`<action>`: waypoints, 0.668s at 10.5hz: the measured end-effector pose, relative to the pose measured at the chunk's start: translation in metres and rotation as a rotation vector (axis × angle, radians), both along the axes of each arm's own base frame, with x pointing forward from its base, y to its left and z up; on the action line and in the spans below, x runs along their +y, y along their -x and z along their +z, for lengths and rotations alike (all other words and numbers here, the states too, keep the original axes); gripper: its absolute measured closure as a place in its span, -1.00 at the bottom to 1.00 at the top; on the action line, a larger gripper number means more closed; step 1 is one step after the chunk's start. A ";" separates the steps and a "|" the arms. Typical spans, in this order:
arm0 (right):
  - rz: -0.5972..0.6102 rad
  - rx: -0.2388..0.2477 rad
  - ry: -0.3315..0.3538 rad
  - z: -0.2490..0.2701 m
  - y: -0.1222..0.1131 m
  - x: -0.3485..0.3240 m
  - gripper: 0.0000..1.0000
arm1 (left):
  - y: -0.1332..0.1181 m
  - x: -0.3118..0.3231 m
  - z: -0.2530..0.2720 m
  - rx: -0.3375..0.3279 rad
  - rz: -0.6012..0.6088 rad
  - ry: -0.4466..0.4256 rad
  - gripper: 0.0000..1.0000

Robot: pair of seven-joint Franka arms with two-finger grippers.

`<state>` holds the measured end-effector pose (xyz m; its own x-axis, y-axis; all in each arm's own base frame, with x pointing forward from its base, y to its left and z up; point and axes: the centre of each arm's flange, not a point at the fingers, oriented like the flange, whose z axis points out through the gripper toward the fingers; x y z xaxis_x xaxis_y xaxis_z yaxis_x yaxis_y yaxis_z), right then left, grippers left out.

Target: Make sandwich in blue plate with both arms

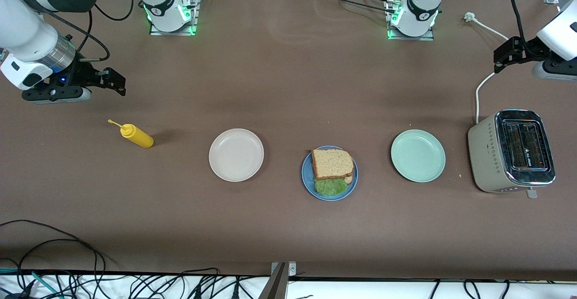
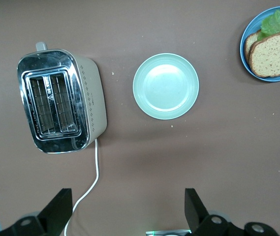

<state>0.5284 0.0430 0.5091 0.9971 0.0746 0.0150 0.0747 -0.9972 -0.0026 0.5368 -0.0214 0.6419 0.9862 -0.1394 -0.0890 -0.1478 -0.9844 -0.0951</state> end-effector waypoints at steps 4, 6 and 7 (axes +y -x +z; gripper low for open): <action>0.000 -0.022 -0.001 0.009 -0.003 0.000 -1.00 | 0.002 0.025 0.018 -0.020 0.061 0.041 -1.00; 0.006 -0.035 0.008 0.015 -0.004 0.000 -1.00 | 0.003 0.019 0.024 -0.024 0.052 0.046 -1.00; 0.006 -0.035 0.008 0.015 -0.005 0.000 -1.00 | 0.003 0.014 0.023 -0.023 0.043 0.046 -1.00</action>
<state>0.5329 0.0428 0.5242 0.9955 0.0807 0.0496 0.0804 -0.9967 0.0085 0.5339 -0.0070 0.6653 0.9931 -0.1000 -0.0609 -0.1032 -0.9933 -0.0525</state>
